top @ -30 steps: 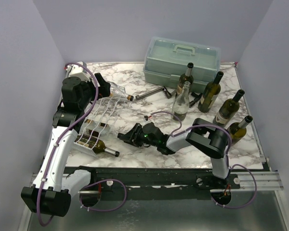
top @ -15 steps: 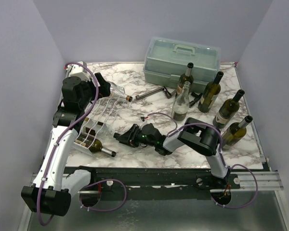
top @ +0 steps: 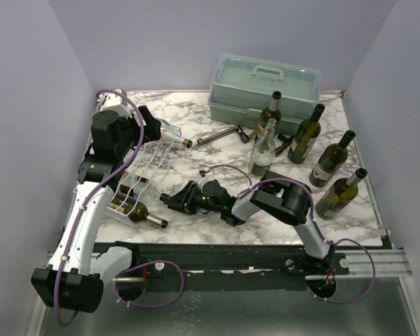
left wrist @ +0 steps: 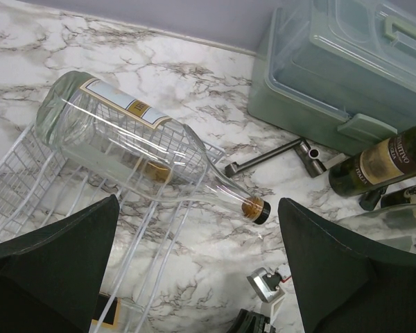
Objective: Put the wine bottle on the wine rack
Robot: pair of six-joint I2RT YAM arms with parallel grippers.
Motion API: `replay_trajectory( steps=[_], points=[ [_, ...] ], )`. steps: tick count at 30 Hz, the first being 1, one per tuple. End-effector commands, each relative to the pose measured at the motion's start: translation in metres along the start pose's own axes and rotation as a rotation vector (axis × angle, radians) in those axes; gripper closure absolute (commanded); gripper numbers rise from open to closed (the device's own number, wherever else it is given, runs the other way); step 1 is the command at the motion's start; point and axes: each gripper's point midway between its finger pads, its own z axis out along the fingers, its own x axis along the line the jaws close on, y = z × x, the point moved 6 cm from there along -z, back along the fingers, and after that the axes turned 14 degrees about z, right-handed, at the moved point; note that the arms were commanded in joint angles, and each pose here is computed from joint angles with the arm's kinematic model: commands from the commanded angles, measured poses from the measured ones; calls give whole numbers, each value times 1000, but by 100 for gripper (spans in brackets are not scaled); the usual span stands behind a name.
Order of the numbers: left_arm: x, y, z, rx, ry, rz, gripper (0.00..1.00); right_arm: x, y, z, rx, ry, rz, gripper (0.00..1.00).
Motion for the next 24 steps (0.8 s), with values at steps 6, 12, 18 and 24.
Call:
replay_trajectory(
  steps=[6, 12, 18, 24],
  points=[
    [0, -2, 2, -4, -12, -9, 2, -5, -7, 6, 43, -33, -87, 55],
    [0, -2, 1, -4, -11, -7, 2, -4, -7, -8, 28, -38, -118, 31],
    [0, -3, 2, -1, -12, -10, 2, -2, -5, -25, -15, -85, -170, 15],
    [0, -3, 2, -1, -11, -9, 2, -8, 0, -52, -63, -189, -262, 10]
  ],
)
